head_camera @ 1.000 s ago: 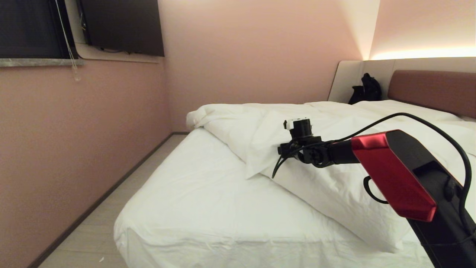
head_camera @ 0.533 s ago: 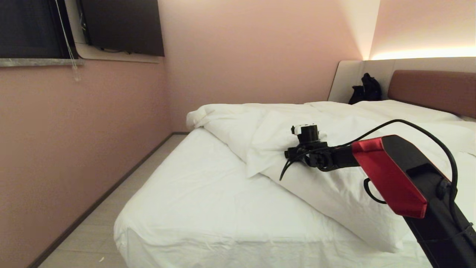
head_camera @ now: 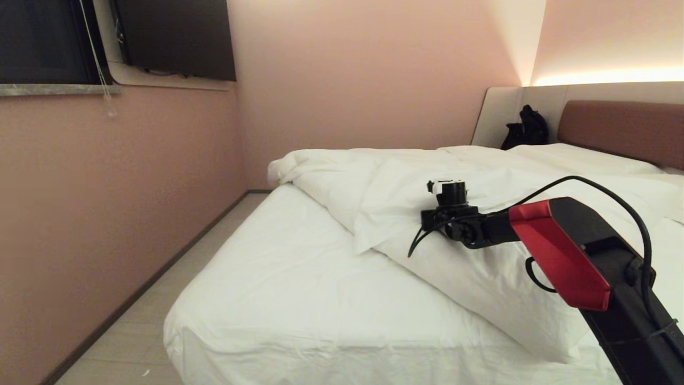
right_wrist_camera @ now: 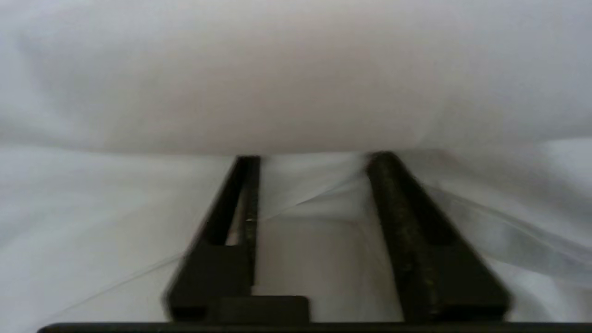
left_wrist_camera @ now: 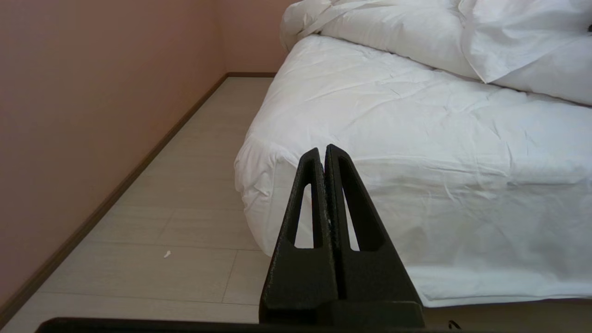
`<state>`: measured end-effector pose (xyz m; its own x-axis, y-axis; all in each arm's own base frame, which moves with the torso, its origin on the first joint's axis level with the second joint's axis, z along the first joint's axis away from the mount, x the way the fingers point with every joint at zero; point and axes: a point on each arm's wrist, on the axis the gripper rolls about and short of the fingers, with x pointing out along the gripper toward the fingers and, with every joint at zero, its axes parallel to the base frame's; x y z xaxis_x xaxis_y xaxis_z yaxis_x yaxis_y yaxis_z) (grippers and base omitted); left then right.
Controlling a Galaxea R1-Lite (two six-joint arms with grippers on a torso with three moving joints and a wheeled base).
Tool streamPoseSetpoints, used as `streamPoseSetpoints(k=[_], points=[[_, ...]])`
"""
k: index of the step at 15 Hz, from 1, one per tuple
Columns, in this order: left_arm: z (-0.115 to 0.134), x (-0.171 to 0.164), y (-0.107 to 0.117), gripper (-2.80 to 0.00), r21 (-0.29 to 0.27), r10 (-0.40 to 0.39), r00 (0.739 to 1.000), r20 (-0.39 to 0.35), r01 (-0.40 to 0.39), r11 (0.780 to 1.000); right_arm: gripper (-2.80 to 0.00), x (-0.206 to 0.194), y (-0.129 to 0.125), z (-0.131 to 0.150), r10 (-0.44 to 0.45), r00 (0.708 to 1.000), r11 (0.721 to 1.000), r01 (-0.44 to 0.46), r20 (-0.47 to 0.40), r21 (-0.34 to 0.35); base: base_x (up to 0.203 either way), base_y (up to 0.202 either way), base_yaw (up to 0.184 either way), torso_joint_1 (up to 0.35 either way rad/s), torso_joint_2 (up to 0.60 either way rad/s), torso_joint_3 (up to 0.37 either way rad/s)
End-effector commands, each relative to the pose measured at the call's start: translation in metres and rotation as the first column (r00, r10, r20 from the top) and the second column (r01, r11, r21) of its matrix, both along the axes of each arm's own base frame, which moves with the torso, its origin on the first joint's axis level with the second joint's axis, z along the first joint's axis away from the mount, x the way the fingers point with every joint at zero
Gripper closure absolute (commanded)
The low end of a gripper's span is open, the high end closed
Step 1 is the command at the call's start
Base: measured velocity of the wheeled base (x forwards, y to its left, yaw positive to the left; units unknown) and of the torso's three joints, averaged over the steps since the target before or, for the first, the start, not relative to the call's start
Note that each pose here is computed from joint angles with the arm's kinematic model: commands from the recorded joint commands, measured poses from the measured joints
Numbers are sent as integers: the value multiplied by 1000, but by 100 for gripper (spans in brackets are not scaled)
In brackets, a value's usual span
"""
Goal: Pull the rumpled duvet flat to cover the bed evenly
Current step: Hold the folded corner of the quilt
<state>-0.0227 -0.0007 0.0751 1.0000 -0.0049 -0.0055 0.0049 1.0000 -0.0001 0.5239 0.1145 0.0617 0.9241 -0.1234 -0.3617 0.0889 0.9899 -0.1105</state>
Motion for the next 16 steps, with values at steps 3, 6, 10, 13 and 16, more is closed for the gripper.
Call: streamPoseSetpoints(k=[3, 6, 10, 13, 16], points=[[0, 0, 0, 0, 0, 0, 1000, -1, 0, 1000, 0, -9, 8, 48, 11, 994, 999, -15, 105, 30, 0, 0, 0, 0, 0, 0], [0, 0, 0, 0, 0, 0, 1000, -1, 0, 1000, 0, -18, 17, 72, 27, 989, 998, -34, 144, 43, 0, 0, 0, 0, 0, 0], [0, 0, 0, 0, 0, 0, 1000, -1, 0, 1000, 0, -25, 26, 81, 38, 987, 997, -48, 155, 62, 0, 0, 0, 0, 0, 0], [0, 0, 0, 0, 0, 0, 1000, -1, 0, 1000, 0, -35, 28, 92, 12, 993, 987, -30, 113, 159, 0, 0, 0, 0, 0, 0], [0, 0, 0, 0, 0, 0, 1000, -1, 0, 1000, 0, -43, 28, 92, 24, 999, 970, -33, 40, 242, 0, 0, 0, 0, 0, 0]])
